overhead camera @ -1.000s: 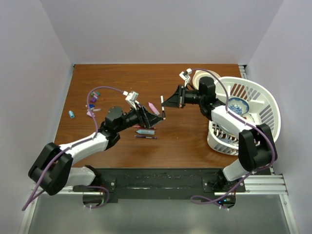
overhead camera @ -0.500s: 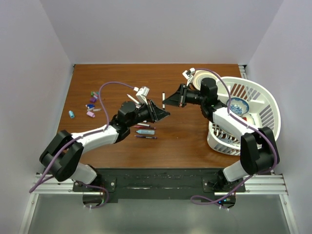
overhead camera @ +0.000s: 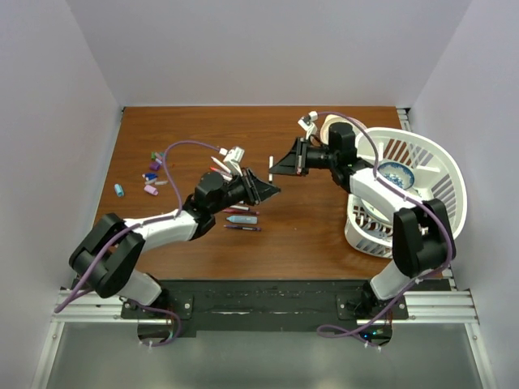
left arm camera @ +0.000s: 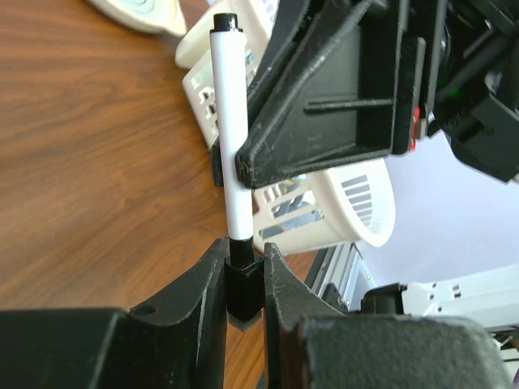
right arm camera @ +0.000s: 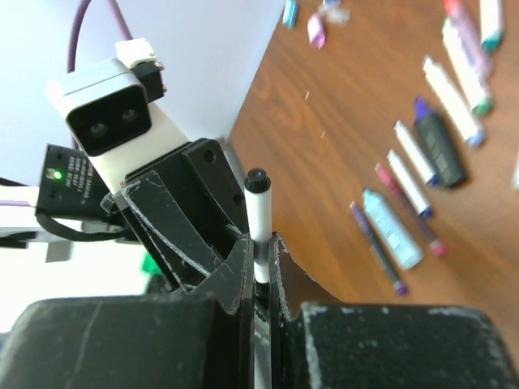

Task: Open the pen caps

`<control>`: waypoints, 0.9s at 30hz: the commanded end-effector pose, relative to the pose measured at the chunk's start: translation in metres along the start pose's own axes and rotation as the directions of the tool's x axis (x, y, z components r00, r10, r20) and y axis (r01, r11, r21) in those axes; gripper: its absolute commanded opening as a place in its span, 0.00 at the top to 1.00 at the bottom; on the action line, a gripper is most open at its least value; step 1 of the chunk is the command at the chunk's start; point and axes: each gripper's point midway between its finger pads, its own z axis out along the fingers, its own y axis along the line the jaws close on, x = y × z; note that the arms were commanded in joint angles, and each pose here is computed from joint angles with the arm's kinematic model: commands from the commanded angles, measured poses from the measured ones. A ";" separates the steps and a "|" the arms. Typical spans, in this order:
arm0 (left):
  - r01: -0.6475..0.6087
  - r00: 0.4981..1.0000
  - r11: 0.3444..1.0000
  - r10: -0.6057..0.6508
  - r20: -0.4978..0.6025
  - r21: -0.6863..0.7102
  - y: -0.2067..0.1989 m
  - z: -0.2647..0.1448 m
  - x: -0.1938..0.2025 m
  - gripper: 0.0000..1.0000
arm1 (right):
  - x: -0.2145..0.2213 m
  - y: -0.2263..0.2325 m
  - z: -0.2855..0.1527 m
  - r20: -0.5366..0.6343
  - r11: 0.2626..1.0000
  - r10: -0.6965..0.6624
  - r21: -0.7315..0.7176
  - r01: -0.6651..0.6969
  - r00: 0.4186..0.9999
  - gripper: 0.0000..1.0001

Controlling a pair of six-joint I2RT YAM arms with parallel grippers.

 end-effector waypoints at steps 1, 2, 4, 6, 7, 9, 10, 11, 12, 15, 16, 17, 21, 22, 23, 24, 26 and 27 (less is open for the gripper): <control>0.067 0.957 0.997 -0.052 -0.287 0.044 0.000 -0.041 0.086 1.00 | -0.105 -0.013 -0.017 0.357 0.992 -0.084 0.122 0.043 0.930 1.00; 0.069 0.956 0.997 -0.053 -0.290 0.044 0.000 -0.043 0.088 1.00 | -0.102 -0.020 -0.016 0.358 0.991 -0.073 0.132 0.027 0.931 1.00; 0.066 0.954 0.997 -0.050 -0.297 0.043 0.002 -0.047 0.091 1.00 | -0.102 -0.029 -0.017 0.371 0.988 -0.067 0.154 0.010 0.926 1.00; 0.066 0.951 0.997 -0.051 -0.306 0.039 0.004 -0.050 0.096 1.00 | -0.102 -0.036 -0.019 0.382 0.986 -0.056 0.167 -0.010 0.923 1.00; 0.069 0.948 0.997 -0.052 -0.313 0.044 0.004 -0.051 0.097 1.00 | -0.102 -0.039 -0.021 0.391 0.986 -0.049 0.167 -0.018 0.919 1.00; 0.073 0.946 0.996 -0.054 -0.320 0.046 0.006 -0.053 0.101 1.00 | -0.105 -0.041 -0.022 0.407 0.985 -0.042 0.172 -0.031 0.913 1.00; 0.076 0.944 0.996 -0.053 -0.327 0.057 0.004 -0.053 0.102 1.00 | -0.106 -0.042 -0.023 0.414 0.985 -0.038 0.169 -0.036 0.910 1.00; 0.077 0.943 0.995 -0.054 -0.328 0.057 0.005 -0.054 0.103 1.00 | -0.106 -0.041 -0.022 0.413 0.985 -0.041 0.167 -0.031 0.910 1.00; 0.082 0.943 0.995 -0.060 -0.328 0.054 0.005 -0.056 0.104 1.00 | -0.106 -0.043 -0.021 0.407 0.985 -0.045 0.172 -0.028 0.912 1.00; 0.073 0.962 0.997 -0.080 -0.261 -0.035 0.027 -0.064 0.087 1.00 | -0.102 -0.046 -0.019 0.348 0.978 -0.100 0.205 0.029 0.932 1.00; 0.076 0.971 0.994 -0.091 -0.220 -0.077 0.037 -0.067 0.077 1.00 | -0.096 -0.050 -0.019 0.307 0.968 -0.157 0.236 0.085 0.939 1.00; 0.092 0.974 0.988 -0.114 -0.194 -0.120 0.049 -0.074 0.071 1.00 | -0.092 -0.053 -0.018 0.279 0.962 -0.185 0.247 0.116 0.942 1.00; 0.139 0.990 0.941 -0.135 0.034 -0.308 0.101 -0.115 0.015 1.00 | -0.058 -0.065 -0.012 0.122 0.946 -0.250 0.242 0.216 0.961 1.00; 0.142 0.989 0.914 -0.116 0.091 -0.380 0.116 -0.122 0.004 1.00 | -0.049 -0.072 -0.010 0.078 0.941 -0.258 0.246 0.232 0.963 1.00; 0.165 0.985 0.881 -0.123 0.121 -0.443 0.126 -0.132 -0.001 1.00 | -0.044 -0.076 -0.009 0.058 0.940 -0.258 0.245 0.237 0.964 1.00; 0.188 0.979 0.844 -0.120 0.165 -0.502 0.139 -0.141 -0.010 1.00 | -0.039 -0.079 -0.007 0.036 0.940 -0.256 0.242 0.240 0.966 1.00; 0.243 0.964 0.742 -0.113 0.241 -0.625 0.163 -0.160 -0.021 1.00 | -0.030 -0.088 -0.004 0.006 0.943 -0.242 0.235 0.233 0.970 1.00; 0.275 0.953 0.698 -0.107 0.283 -0.662 0.173 -0.171 -0.030 1.00 | -0.027 -0.090 -0.002 -0.005 0.945 -0.236 0.230 0.230 0.972 1.00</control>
